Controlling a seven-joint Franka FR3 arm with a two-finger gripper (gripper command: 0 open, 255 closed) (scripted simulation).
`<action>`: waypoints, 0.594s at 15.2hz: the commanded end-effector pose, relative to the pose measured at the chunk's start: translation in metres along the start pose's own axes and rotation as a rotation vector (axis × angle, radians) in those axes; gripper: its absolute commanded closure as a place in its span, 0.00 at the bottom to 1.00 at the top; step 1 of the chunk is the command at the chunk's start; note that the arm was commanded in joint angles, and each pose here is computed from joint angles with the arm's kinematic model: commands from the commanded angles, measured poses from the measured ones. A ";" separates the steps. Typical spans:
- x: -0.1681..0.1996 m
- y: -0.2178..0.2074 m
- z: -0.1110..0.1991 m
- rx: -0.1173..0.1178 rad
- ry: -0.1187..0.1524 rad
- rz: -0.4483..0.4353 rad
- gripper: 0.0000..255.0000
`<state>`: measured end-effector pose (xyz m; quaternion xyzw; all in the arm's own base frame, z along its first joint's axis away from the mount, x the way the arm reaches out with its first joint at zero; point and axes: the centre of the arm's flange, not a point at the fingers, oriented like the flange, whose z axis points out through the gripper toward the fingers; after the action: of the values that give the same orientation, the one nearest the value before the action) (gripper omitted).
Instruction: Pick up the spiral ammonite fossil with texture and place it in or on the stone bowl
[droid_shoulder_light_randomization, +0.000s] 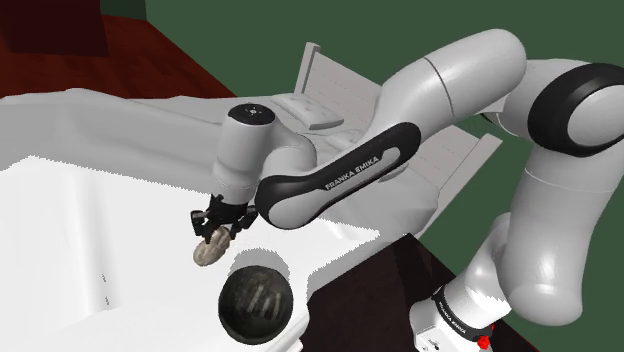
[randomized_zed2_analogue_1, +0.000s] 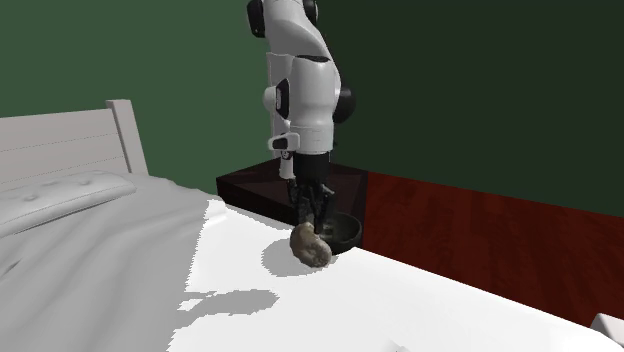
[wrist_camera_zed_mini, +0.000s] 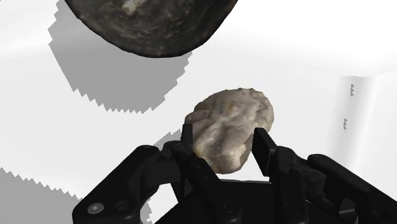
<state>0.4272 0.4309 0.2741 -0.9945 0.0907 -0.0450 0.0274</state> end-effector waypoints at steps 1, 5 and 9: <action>0.002 0.000 -0.008 0.000 0.000 0.000 1.00; -0.047 0.019 -0.015 0.000 0.000 0.000 1.00; -0.095 0.039 -0.021 0.000 0.000 0.000 1.00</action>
<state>0.3402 0.4094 0.2861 -0.9945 0.0902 -0.0448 0.0275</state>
